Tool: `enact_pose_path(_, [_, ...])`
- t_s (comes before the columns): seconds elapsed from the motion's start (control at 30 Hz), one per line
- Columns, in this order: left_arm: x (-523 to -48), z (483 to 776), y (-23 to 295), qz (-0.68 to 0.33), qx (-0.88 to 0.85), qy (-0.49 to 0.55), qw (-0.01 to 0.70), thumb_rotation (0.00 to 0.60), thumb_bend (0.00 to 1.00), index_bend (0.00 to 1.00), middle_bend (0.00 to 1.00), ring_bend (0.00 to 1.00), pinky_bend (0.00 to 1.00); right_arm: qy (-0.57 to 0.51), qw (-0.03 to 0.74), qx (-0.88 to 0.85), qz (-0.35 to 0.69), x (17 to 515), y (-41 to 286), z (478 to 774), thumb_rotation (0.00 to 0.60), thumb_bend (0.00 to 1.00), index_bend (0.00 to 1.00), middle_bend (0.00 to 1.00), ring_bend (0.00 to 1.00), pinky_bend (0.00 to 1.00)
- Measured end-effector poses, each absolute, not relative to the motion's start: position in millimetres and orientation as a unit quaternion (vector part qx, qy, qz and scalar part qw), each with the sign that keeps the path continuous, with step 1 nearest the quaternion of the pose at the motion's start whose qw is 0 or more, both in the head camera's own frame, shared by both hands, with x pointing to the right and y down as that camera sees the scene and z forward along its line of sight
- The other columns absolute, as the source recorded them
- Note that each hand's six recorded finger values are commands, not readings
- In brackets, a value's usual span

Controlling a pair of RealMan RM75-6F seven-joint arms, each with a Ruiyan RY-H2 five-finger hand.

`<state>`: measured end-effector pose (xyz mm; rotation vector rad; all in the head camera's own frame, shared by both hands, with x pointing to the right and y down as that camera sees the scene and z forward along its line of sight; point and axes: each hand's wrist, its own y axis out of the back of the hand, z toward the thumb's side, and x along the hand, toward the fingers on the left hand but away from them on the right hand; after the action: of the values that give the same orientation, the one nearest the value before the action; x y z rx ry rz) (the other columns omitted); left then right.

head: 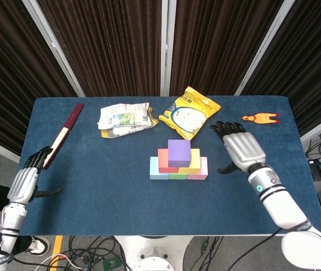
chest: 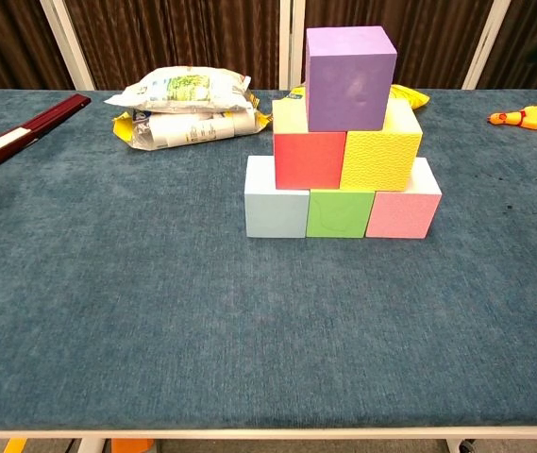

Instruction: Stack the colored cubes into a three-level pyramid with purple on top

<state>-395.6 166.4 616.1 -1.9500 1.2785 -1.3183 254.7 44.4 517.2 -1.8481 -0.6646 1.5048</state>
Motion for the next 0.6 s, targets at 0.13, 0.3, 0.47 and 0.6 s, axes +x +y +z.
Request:
enact_pose_path(0.13, [-397, 612, 164, -0.486, -0.699, 0.459, 0.253, 0.6, 0.09, 0.02, 0.0, 0.0, 0.01, -0.298, 0.366, -0.669, 0.574, 298, 60, 514, 0.6, 0.0, 0.0, 0.0, 0.0, 0.0])
enact_pose_path(0.3, [-398, 602, 163, -0.494, -0.686, 0.44, 0.304, 0.6, 0.07, 0.03, 0.0, 0.0, 0.01, -0.347, 0.383, -0.636, 0.573, 357, 109, 529, 0.6, 0.0, 0.0, 0.0, 0.0, 0.0])
enact_pose_path(0.47, [-402, 595, 169, -0.508, -0.665, 0.412, 0.361, 0.6, 0.05, 0.03, 0.0, 0.0, 0.01, -0.38, 0.385, -0.603, 0.587, 410, 165, 554, 0.6, 0.0, 0.0, 0.0, 0.0, 0.0])
enact_pose_path(0.6, [-409, 591, 178, -0.525, -0.629, 0.388, 0.423, 0.6, 0.04, 0.03, 0.0, 0.0, 0.01, -0.4, 0.378, -0.591, 0.59, 431, 199, 569, 0.6, 0.0, 0.0, 0.0, 0.0, 0.0])
